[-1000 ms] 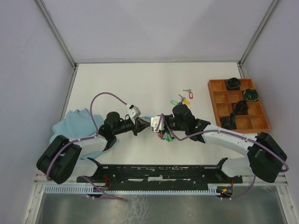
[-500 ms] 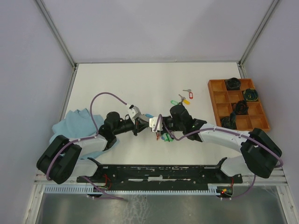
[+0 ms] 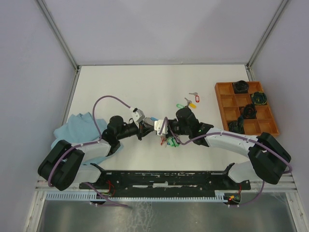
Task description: Put the keys on the keyring
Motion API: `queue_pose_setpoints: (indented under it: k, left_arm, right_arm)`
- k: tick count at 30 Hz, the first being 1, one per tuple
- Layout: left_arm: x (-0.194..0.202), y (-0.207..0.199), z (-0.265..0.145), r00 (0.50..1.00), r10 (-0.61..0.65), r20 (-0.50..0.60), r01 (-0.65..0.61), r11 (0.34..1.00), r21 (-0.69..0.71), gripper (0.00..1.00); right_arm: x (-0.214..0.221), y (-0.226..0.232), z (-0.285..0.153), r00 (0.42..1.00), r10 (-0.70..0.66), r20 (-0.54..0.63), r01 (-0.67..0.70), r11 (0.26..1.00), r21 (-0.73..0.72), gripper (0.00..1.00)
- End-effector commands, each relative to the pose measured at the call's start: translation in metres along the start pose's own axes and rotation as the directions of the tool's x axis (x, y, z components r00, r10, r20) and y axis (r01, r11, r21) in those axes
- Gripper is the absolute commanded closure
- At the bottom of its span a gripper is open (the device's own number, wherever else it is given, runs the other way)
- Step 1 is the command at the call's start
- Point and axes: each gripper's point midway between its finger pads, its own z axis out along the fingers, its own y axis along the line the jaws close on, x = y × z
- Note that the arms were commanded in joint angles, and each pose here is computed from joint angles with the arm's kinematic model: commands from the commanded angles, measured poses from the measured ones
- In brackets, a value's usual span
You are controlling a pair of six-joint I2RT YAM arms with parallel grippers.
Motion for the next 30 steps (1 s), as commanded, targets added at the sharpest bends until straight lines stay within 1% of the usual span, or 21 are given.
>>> queue_pose_setpoints:
  k: [1,7,10,15,20,21,23,26,28,30]
  left_arm:
    - [-0.031,-0.002,0.002,0.993,0.028,0.116,-0.028,1.0,0.005,0.97]
    - [-0.032,0.0,0.001,0.992,0.018,0.128,-0.016,1.0,-0.015,0.97]
    - [-0.032,0.001,0.0,0.99,0.01,0.138,-0.006,1.0,-0.024,0.97]
    - [-0.034,-0.001,0.001,0.987,-0.007,0.159,0.009,1.0,-0.01,0.97]
    - [-0.022,-0.001,0.001,0.994,-0.01,0.111,0.011,1.0,-0.004,0.97]
    - [-0.019,0.0,0.002,0.996,-0.011,0.093,0.012,1.0,-0.006,0.96]
    - [-0.012,0.002,0.002,0.998,-0.01,0.057,0.011,1.0,-0.013,0.85]
    - [-0.007,0.004,0.002,1.0,0.001,0.022,-0.001,1.0,-0.017,0.74]
    - [-0.007,0.005,0.002,1.0,0.013,0.007,-0.013,1.0,-0.017,0.7]
    - [-0.006,0.005,0.002,1.0,0.023,-0.01,-0.023,1.0,-0.015,0.68]
  right_arm:
    - [-0.016,-0.007,0.005,0.999,-0.004,0.045,0.005,1.0,-0.011,0.99]
    - [-0.007,-0.006,0.008,1.0,0.001,-0.004,-0.001,1.0,-0.029,0.99]
    - [-0.005,-0.007,0.007,1.0,0.001,-0.01,-0.001,1.0,-0.013,0.99]
    - [-0.003,-0.006,0.012,1.0,0.013,-0.024,-0.014,0.999,-0.03,0.99]
    - [-0.006,-0.013,0.004,1.0,-0.005,-0.023,0.006,1.0,0.008,0.99]
    - [-0.009,-0.014,0.002,1.0,-0.012,-0.018,0.012,1.0,0.013,0.99]
    - [-0.013,-0.016,-0.001,1.0,-0.022,-0.013,0.022,1.0,0.014,0.99]
    - [-0.019,-0.019,-0.005,0.999,-0.038,-0.01,0.038,0.999,0.009,0.99]
    - [-0.02,-0.019,-0.006,0.999,-0.043,-0.009,0.043,0.999,0.008,0.99]
    - [-0.022,-0.019,-0.006,0.999,-0.045,-0.003,0.045,0.999,0.002,0.99]
